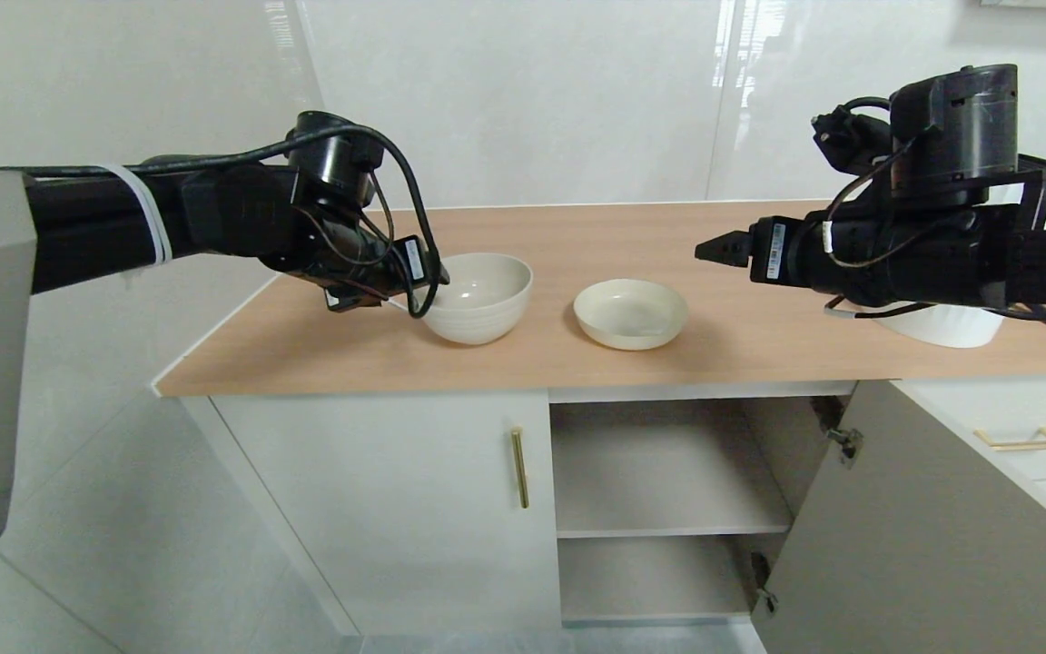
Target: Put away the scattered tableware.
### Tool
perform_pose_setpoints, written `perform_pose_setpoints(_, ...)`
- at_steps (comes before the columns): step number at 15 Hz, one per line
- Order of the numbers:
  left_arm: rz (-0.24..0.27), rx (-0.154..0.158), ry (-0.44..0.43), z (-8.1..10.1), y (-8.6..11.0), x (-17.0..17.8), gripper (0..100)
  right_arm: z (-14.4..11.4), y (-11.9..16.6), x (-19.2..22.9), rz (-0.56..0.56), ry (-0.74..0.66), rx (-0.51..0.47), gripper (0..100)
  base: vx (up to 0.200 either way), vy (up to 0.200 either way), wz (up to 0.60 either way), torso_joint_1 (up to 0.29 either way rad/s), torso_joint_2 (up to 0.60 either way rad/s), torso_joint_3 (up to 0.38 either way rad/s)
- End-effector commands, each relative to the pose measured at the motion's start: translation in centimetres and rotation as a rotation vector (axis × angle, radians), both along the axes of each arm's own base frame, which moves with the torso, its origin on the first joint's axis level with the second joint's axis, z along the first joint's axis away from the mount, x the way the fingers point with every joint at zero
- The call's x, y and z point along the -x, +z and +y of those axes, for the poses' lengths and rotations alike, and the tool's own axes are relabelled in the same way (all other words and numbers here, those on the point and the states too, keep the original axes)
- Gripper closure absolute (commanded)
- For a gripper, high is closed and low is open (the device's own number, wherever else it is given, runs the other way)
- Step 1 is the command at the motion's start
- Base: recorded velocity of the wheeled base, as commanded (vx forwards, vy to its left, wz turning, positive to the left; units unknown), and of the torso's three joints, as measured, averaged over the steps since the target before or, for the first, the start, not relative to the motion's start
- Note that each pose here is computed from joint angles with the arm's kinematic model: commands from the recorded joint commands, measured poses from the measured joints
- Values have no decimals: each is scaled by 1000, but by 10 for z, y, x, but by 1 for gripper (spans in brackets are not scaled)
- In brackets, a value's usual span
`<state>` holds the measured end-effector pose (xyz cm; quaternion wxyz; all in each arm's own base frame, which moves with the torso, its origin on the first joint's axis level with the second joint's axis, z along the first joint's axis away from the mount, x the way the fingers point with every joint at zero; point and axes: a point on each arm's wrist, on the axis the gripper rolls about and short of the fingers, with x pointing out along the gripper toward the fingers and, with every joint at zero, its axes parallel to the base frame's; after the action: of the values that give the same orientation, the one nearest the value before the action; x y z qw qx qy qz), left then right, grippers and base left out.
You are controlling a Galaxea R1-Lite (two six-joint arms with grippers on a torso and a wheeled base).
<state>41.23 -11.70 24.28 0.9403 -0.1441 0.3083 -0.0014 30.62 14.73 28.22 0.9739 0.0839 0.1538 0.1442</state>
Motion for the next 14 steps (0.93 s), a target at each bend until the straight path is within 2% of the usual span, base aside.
perform_pose_setpoints(1,9,-2,0,-1,-4,-2,100,0,1,0,-2,0,-1,0,0,0,0,0,0,0)
perform_pose_setpoints(3,7,-2,0,-1,-4,-2,100,0,1,0,-2,0,-1,0,0,0,0,0,0,0)
perform_pose_setpoints(5,-16,6,1,1,7,4,100,1,-1,-1,3,0,3,0,0,0,0,0,0,0)
perform_pose_setpoints(6,-46,21,3,4,21,12,100,2,-4,-4,11,0,7,0,0,0,0,0,0,0)
perform_pose_setpoints(7,-76,39,7,7,36,23,100,4,-8,-8,21,0,12,0,0,0,0,0,0,0)
perform_pose_setpoints(8,-111,74,15,11,56,39,100,6,-11,-13,27,-2,17,0,0,0,0,0,0,0)
perform_pose_setpoints(9,-120,106,4,13,68,60,100,9,-15,-20,57,-15,37,0,0,0,0,0,0,0)
perform_pose_setpoints(10,-115,115,-9,16,71,69,100,11,-16,-23,73,-25,49,0,0,0,0,0,0,0)
perform_pose_setpoints(11,-106,163,-88,25,81,106,100,19,-25,-39,125,-85,98,0,0,0,0,0,0,0)
perform_pose_setpoints(12,-104,182,-116,28,83,119,100,22,-29,-46,133,-112,108,0,0,0,0,0,0,0)
perform_pose_setpoints(13,-118,218,-167,35,79,148,100,32,-43,-60,144,-163,123,0,0,0,0,0,0,0)
perform_pose_setpoints(14,-145,225,-179,39,73,161,100,37,-50,-66,150,-173,133,0,0,0,0,0,0,0)
